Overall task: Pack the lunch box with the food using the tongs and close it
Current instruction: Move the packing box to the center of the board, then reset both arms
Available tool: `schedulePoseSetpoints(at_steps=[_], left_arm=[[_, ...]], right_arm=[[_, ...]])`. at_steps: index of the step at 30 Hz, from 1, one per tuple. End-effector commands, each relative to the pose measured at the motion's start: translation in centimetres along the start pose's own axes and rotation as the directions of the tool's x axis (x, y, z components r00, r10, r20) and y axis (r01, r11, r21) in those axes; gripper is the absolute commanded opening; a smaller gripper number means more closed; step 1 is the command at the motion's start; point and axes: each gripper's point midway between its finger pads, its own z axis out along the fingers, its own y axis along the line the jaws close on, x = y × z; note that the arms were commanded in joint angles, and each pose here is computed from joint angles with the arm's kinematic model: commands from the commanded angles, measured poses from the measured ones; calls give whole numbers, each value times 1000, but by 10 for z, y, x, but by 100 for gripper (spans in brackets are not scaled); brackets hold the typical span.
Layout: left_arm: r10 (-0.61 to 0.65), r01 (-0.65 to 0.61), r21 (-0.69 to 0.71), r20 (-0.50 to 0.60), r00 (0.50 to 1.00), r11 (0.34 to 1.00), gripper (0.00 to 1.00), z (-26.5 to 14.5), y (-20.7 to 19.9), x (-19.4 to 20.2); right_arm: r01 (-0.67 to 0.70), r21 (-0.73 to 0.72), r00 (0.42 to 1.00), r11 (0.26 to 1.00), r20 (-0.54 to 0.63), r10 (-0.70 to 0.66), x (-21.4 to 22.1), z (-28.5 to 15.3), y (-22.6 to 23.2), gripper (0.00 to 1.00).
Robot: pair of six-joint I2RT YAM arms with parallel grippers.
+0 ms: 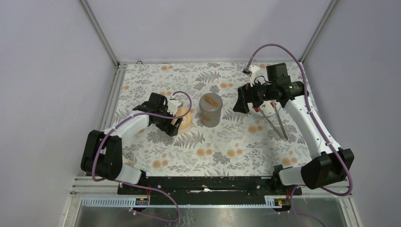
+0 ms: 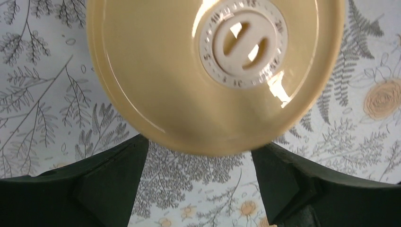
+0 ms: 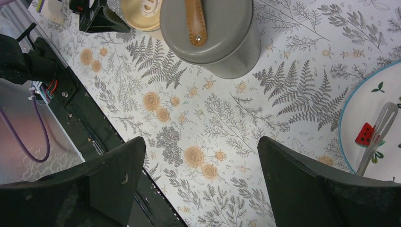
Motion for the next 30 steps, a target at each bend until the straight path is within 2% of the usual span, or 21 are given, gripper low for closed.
schedulePoseSetpoints(at_steps=[1,7,17,22,25,30], left_arm=[[-21,23,-9,142,990,1000,88,10,10,-44],[-46,51,-19,218,975,999,88,16,19,-75],[-53,49,24,229,972,999,89,13,19,-101],[-63,51,57,234,970,997,98,-29,7,-103],[-68,51,72,261,963,996,99,-67,4,-110],[-148,138,53,331,932,989,99,-129,46,-127]], right_arm=[[5,25,1000,1000,4,-5,6,-6,-5,96],[-30,35,1000,999,-6,31,18,-2,-15,98],[-73,49,997,996,-4,73,27,3,-30,99],[-106,78,994,991,23,105,23,-5,-43,100],[-119,104,991,987,67,113,11,-18,-52,100],[-163,183,977,970,167,133,-18,-51,-87,100]])
